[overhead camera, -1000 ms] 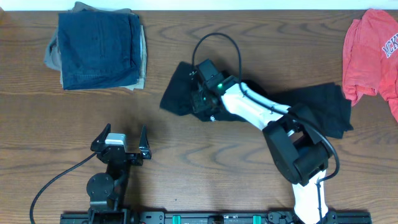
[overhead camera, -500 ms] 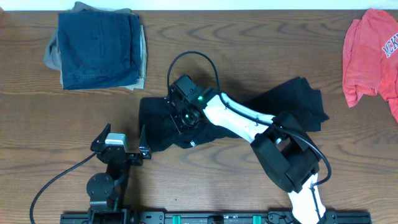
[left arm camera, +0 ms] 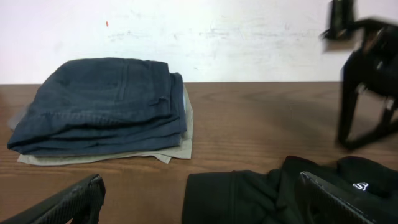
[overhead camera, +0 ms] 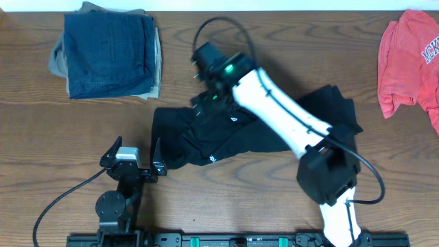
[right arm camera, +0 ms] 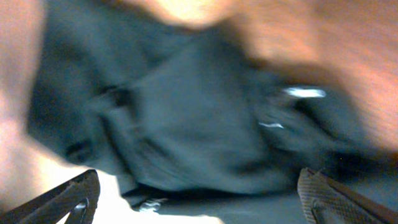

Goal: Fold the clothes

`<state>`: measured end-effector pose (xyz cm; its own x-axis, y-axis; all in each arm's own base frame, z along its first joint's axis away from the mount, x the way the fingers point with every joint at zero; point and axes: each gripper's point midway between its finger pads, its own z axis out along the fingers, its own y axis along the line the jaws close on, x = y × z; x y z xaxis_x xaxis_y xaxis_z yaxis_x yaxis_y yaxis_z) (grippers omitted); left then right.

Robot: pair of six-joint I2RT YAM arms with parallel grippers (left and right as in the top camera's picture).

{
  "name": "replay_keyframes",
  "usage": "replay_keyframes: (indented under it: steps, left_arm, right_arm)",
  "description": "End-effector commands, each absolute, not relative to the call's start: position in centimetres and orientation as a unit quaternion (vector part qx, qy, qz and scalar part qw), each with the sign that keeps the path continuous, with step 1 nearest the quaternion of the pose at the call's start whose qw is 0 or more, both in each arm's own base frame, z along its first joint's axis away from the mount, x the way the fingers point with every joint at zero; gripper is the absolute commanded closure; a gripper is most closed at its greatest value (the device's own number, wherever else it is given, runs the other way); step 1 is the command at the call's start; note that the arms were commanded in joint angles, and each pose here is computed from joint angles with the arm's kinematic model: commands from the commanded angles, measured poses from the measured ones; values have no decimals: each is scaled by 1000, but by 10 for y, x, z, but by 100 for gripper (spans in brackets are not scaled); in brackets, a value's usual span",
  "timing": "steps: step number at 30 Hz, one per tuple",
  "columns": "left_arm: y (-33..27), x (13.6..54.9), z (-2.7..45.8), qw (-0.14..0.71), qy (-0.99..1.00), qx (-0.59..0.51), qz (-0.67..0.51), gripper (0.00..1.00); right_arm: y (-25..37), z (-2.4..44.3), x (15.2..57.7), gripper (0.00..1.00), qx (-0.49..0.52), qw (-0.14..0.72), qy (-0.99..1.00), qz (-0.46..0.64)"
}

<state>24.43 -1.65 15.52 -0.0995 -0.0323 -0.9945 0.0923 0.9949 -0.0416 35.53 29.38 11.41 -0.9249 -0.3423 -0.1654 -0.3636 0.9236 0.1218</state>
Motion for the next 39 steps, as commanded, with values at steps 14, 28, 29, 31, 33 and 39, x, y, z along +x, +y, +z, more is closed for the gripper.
replay_keyframes:
  steps: [14,28,29,31,33,39]
  left_arm:
    - [-18,244,140,654,754,27,-46,2]
    - [-18,244,140,654,754,27,-46,2]
    - [-18,244,140,654,754,27,-46,2]
    - [-18,244,140,654,754,27,-46,2]
    - [-18,244,140,654,754,27,-46,2]
    - [-18,244,140,654,754,27,-46,2]
  right_arm:
    - [38,120,399,1,126,-6,990,-65]
    - [103,117,414,6,40,5,995,94]
    - [111,116,414,6,29,10,995,90]
    - [130,114,415,6,3,20,996,81]
    - [152,109,414,6,-24,26,996,79]
    - [203,82,405,8,-86,24,994,56]
